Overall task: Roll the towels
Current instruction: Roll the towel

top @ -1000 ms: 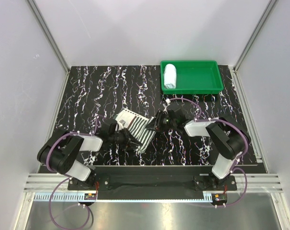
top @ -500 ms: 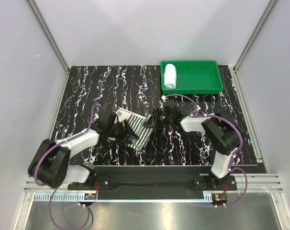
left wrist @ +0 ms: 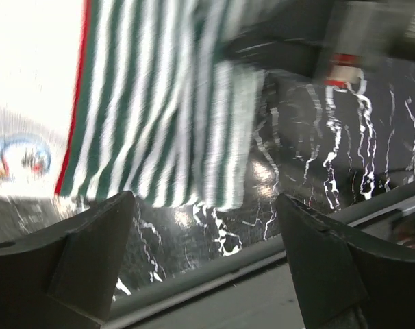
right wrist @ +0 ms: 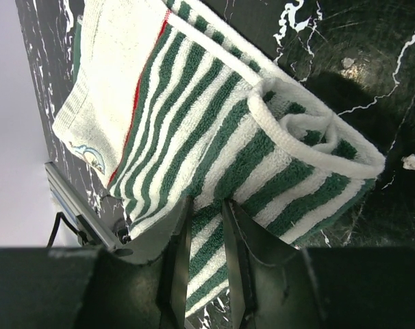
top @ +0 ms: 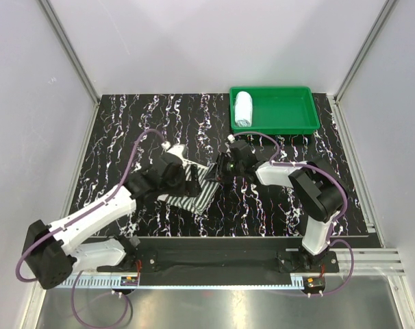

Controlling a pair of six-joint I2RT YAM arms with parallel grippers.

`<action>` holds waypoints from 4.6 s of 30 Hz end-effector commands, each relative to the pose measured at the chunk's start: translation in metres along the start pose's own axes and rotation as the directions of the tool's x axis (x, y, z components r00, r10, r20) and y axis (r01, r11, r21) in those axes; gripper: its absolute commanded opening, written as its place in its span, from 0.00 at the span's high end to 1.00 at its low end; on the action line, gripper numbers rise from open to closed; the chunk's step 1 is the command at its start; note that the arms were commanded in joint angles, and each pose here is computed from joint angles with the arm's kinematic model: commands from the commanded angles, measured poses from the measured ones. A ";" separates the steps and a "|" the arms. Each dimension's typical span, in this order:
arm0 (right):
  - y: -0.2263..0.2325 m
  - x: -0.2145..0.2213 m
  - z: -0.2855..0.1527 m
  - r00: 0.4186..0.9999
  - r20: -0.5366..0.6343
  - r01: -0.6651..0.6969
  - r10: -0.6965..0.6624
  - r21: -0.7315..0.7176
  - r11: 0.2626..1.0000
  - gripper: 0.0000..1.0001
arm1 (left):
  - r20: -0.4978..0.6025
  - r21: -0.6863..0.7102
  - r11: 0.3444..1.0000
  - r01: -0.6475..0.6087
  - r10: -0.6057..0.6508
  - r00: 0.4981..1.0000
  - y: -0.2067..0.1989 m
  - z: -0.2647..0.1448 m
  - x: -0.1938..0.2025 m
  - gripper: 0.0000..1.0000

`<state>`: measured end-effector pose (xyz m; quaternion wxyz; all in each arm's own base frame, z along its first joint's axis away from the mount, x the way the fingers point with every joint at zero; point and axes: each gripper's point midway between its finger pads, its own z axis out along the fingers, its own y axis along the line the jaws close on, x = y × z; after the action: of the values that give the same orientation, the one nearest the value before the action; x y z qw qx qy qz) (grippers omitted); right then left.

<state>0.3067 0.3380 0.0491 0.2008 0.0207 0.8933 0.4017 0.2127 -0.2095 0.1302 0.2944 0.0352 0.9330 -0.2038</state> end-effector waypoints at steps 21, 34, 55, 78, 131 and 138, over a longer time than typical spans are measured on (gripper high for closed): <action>-0.017 0.016 0.014 0.997 -0.066 0.055 -0.049 0.100 0.993 0.68 | -0.001 -0.238 0.808 -0.539 0.555 0.832 -0.049 0.063 0.023 0.12; -0.015 0.014 0.014 0.996 -0.070 0.058 -0.051 0.102 0.993 0.68 | -0.107 -0.219 0.827 -0.518 0.507 0.855 -0.011 0.085 0.078 0.12; -0.012 0.007 -0.005 0.994 -0.075 0.084 -0.073 0.153 0.985 0.68 | -0.161 -0.280 0.854 -0.437 0.407 0.899 0.020 0.100 0.110 0.97; 0.009 -0.074 -0.167 0.975 0.220 -0.009 -0.025 0.153 0.988 0.15 | -0.112 0.386 0.915 0.121 -0.084 0.990 -0.057 0.056 0.112 1.00; -0.011 0.066 -0.014 0.999 0.016 -0.039 0.038 0.068 0.997 0.74 | -0.351 0.646 0.499 0.578 -0.478 0.805 -0.032 0.017 0.099 0.74; -0.028 0.069 -0.041 0.996 -0.072 0.068 -0.051 0.252 0.965 0.79 | -0.348 0.644 0.514 0.567 -0.463 0.815 -0.031 0.020 0.103 0.38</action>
<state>0.2355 0.3338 0.0359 0.1760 0.0271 0.9150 0.3620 0.1558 -0.2671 0.0498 0.0711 -0.1637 0.7816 -0.5977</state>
